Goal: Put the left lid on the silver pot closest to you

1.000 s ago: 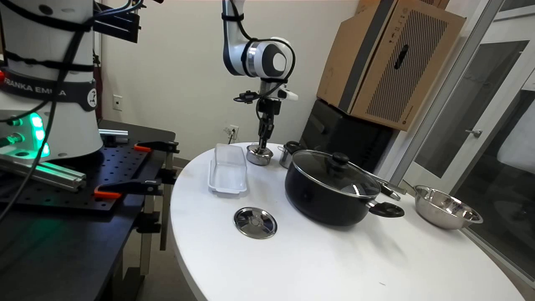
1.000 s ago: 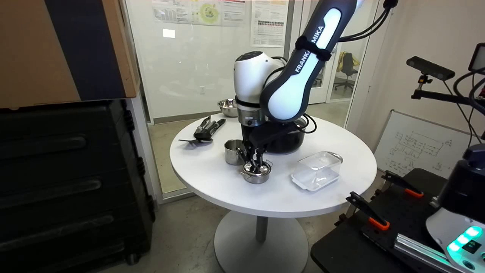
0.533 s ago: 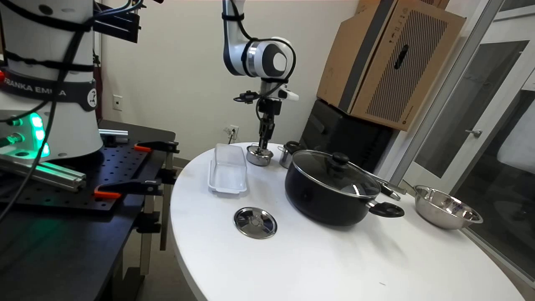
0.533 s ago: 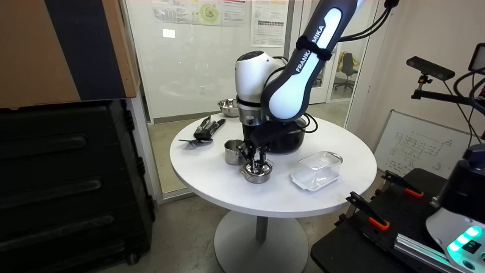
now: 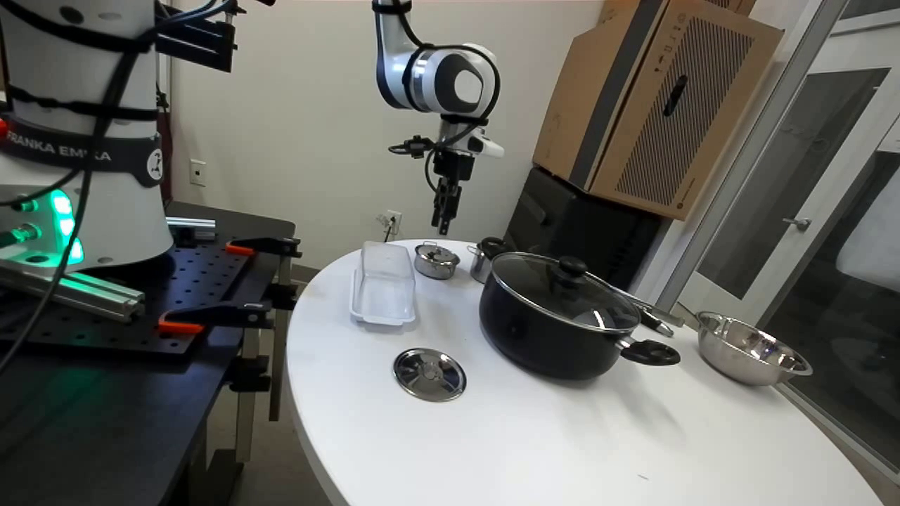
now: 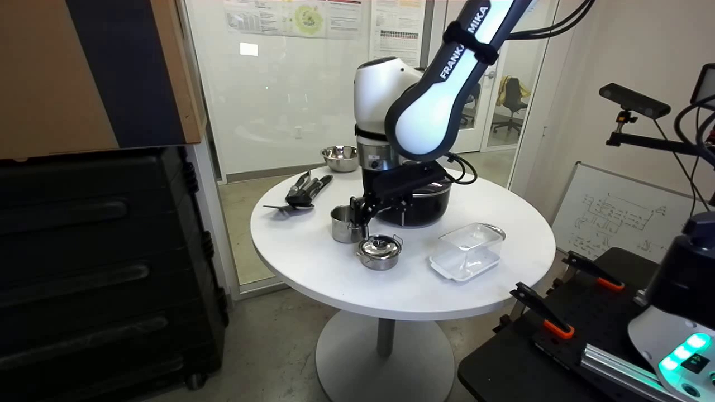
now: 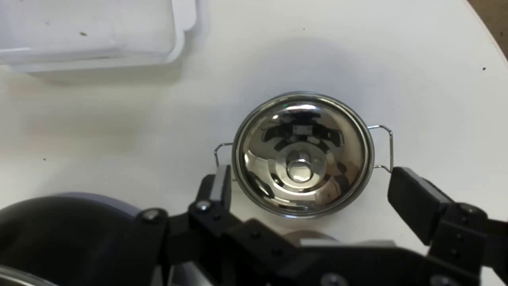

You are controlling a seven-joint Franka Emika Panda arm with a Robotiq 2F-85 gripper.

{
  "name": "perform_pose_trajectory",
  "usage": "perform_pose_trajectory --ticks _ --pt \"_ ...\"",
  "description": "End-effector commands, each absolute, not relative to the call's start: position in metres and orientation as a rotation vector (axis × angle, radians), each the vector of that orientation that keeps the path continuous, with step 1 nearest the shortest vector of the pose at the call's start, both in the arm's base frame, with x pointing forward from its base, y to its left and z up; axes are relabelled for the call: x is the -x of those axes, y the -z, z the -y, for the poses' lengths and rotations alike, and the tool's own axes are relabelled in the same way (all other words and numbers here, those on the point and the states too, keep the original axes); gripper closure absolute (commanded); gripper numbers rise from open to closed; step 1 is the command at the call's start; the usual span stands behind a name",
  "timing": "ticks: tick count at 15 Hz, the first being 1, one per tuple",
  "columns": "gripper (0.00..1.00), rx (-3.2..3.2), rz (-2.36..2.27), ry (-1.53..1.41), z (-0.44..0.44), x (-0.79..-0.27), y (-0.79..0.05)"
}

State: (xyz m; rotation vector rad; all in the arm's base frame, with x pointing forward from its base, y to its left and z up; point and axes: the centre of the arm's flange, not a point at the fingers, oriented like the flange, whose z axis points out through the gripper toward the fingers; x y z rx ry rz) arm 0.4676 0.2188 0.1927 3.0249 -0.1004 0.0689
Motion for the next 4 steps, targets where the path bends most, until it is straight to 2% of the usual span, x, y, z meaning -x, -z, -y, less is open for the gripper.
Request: perform_pose_trajectory --ticks 1,4 --pt "0.00 -3.029 0.105 -0.060 -0.2174 -0.4657 -0.1990" --pt "0.00 -3.032 0.111 -0.059 -0.2145 -0.4612 -0.2074"
